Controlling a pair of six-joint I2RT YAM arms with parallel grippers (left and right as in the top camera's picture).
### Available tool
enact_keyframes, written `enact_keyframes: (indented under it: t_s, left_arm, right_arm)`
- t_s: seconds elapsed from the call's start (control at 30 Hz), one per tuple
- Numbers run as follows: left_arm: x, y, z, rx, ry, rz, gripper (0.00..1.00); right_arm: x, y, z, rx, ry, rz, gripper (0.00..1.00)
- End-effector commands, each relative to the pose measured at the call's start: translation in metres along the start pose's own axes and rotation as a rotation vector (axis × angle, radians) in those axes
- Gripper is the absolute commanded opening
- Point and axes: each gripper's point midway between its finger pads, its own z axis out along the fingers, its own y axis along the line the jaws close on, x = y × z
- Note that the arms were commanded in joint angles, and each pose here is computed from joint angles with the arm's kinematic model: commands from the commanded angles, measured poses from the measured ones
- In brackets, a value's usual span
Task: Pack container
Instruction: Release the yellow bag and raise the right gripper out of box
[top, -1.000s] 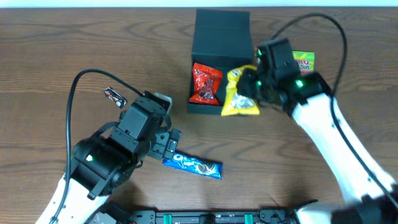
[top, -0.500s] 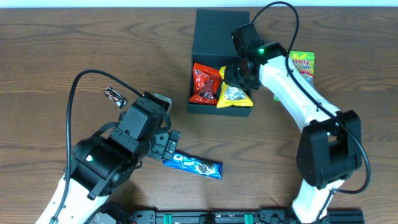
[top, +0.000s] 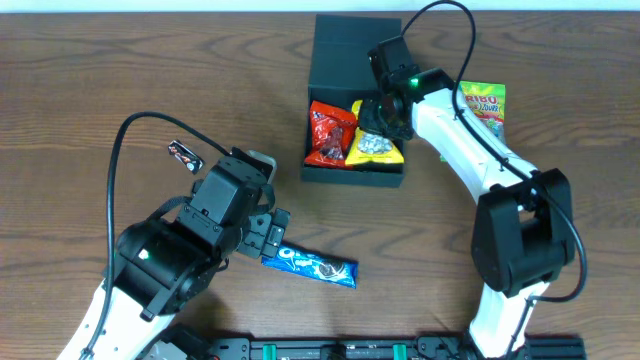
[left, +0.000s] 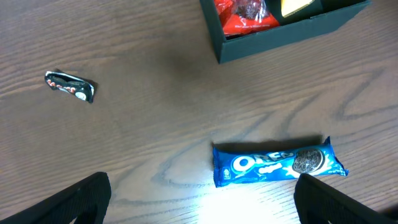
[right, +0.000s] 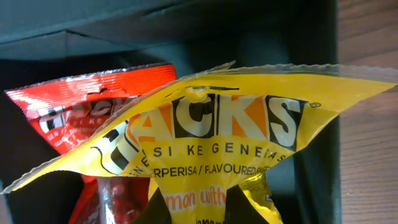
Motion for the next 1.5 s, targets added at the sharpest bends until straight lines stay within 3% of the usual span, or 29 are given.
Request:
enact_keyframes:
  t_s: [0.0,0.63,0.8,0.97,1.2,1.33,1.47]
  left_arm:
    - [0.001,0.000,-0.001,0.002,0.000,0.002,0.95]
    - [0.001,0.000,-0.001,0.001,0.000,0.002,0.95]
    - [0.001,0.000,-0.001,0.001,0.001,0.002,0.95]
    - [0.001,0.000,-0.001,0.001,0.000,0.002,0.95]
    - [0.001,0.002,-0.001,-0.006,-0.001,0.003,0.95]
    - [0.001,0.001,-0.001,-0.006,-0.001,0.003,0.95]
    - [0.001,0.001,-0.001,-0.005,-0.001,0.002,0.95]
  right_arm:
    - [-0.009,-0.002,-0.001,0.031,-0.040,0.010,0.01]
    - [0.000,-0.003,0.006,0.054,-0.021,-0.005,0.02]
    - [0.000,-0.003,0.007,0.055,-0.020,-0.020,0.29]
    - [0.001,-0.004,0.006,0.057,-0.015,-0.081,0.99]
    - [0.002,-0.004,-0.026,0.046,-0.031,-0.103,0.99]
    - [-0.011,0.002,-0.104,-0.029,-0.166,-0.238,0.99]
    - [-0.012,-0.040,-0.157,0.058,-0.220,-0.292,0.99]
